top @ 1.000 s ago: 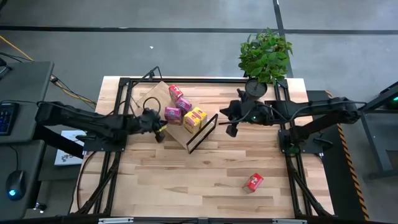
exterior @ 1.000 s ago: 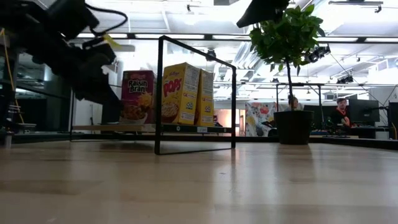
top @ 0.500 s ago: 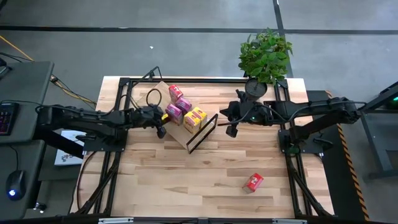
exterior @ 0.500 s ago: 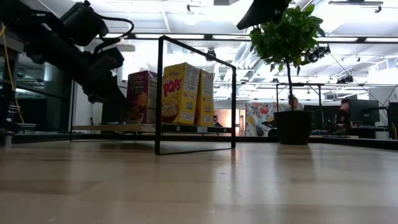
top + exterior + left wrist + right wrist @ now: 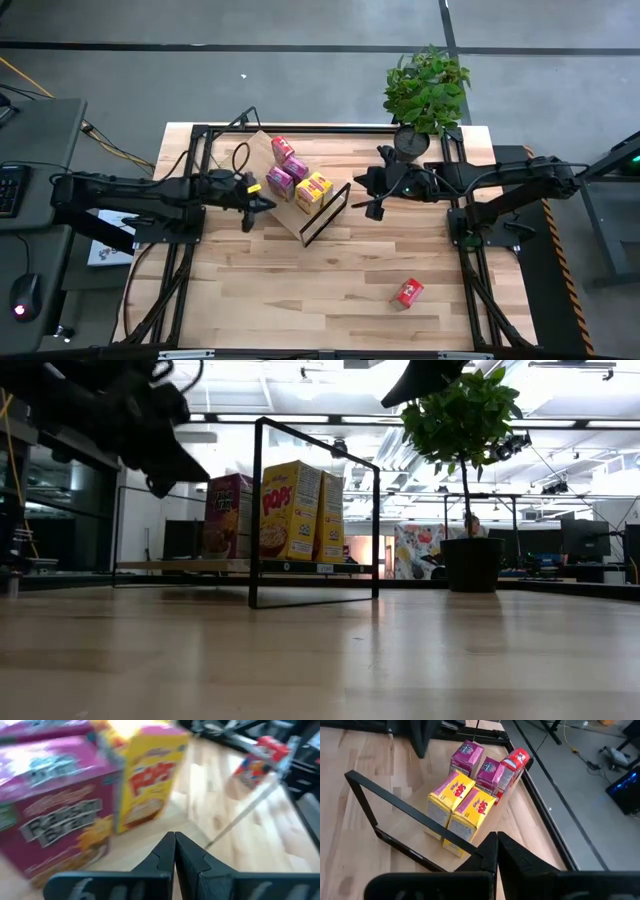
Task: Stack cereal on shelf
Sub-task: Put the red cereal box on the shelf aligned with the other red cereal box
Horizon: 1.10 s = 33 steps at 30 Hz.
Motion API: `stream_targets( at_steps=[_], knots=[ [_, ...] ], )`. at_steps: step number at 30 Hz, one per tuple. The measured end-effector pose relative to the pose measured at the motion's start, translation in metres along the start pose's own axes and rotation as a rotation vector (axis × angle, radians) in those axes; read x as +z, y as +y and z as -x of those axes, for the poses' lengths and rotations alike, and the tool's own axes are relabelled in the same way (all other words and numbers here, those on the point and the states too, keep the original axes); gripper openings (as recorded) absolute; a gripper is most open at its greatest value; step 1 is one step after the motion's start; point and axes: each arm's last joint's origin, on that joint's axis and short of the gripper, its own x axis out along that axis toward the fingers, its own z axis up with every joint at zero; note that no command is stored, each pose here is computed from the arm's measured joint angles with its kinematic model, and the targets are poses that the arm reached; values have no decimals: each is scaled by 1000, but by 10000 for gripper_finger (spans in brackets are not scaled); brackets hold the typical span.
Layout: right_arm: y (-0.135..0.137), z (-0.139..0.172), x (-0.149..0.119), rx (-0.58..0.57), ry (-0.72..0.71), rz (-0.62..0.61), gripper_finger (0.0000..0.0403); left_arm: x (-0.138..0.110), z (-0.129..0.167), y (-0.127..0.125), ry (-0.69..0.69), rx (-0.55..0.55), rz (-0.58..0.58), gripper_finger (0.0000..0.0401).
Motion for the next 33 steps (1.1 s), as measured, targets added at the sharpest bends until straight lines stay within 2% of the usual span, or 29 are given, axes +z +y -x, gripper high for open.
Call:
stream_targets(
  at_steps=[5, 9, 12, 15, 20, 23, 27, 33],
  knots=[
    [0, 1, 0, 2, 0, 20, 3, 7, 10, -17, -98, -99, -57, 0],
    [-2, 10, -5, 66, 42, -16, 36, 13, 13, -27, -175, -156, -75, 0],
    [-2, 18, -16, 141, 142, -41, 88, 15, 14, -31, -201, -177, -65, 0],
    [4, 27, -27, 194, 256, -54, 153, 16, 14, -32, -222, -150, -20, 0],
    [24, 42, -39, 366, 379, 25, 258, 16, 14, -31, -240, -93, 16, 0],
    [38, 51, -43, 459, 399, 105, 300, 17, 14, -30, -255, -63, 39, 0],
    [53, 61, -44, 551, 378, 195, 320, 20, 15, -30, -284, -61, 68, 0],
    [69, 70, -38, 694, 336, 79, 322, 21, 15, -31, -298, -65, 70, 0]
  ],
)
